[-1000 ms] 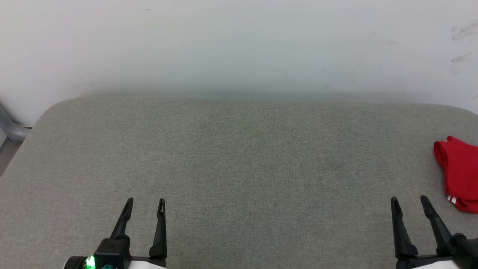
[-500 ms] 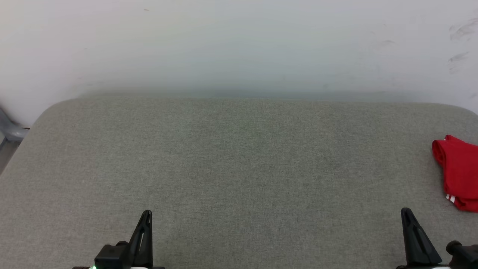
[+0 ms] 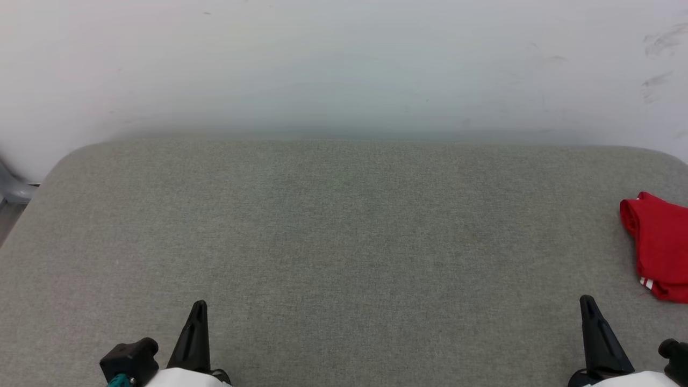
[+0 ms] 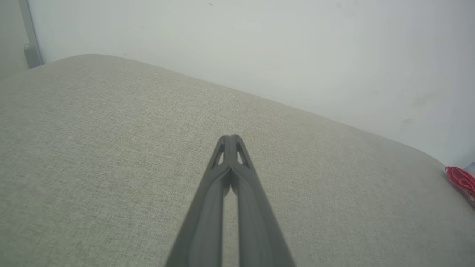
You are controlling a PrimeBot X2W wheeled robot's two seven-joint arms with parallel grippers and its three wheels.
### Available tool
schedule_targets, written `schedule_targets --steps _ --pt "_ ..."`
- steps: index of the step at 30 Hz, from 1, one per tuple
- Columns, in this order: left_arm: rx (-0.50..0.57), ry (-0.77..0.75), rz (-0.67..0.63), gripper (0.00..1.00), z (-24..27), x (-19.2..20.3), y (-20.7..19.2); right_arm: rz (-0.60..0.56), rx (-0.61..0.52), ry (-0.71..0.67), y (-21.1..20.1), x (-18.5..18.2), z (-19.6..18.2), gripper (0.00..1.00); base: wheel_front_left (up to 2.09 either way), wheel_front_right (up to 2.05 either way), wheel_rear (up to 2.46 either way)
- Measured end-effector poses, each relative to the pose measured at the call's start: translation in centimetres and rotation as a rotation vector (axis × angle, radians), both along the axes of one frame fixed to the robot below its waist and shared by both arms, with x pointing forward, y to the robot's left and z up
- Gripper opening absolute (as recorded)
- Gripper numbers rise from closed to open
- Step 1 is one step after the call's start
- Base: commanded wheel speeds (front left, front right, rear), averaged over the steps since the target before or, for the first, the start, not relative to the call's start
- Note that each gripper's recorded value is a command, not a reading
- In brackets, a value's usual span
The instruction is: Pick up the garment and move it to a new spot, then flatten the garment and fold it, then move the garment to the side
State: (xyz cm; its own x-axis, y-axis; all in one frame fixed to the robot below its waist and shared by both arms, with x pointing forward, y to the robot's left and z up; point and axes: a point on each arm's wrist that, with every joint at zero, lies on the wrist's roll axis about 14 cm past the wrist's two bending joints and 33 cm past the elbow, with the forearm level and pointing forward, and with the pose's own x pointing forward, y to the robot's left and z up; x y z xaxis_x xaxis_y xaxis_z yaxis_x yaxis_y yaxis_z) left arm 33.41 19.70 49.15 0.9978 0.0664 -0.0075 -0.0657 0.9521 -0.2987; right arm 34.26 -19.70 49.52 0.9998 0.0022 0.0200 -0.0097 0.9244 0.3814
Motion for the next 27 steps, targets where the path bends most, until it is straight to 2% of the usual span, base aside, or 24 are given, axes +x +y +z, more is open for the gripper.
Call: schedule_targets --steps 27 --pt "-0.441 0.031 0.026 0.0 -0.5 1.7 0.6 -0.034 0.407 0.036 -0.5 1.6 -0.2 0.0 0.0 0.0 0.0"
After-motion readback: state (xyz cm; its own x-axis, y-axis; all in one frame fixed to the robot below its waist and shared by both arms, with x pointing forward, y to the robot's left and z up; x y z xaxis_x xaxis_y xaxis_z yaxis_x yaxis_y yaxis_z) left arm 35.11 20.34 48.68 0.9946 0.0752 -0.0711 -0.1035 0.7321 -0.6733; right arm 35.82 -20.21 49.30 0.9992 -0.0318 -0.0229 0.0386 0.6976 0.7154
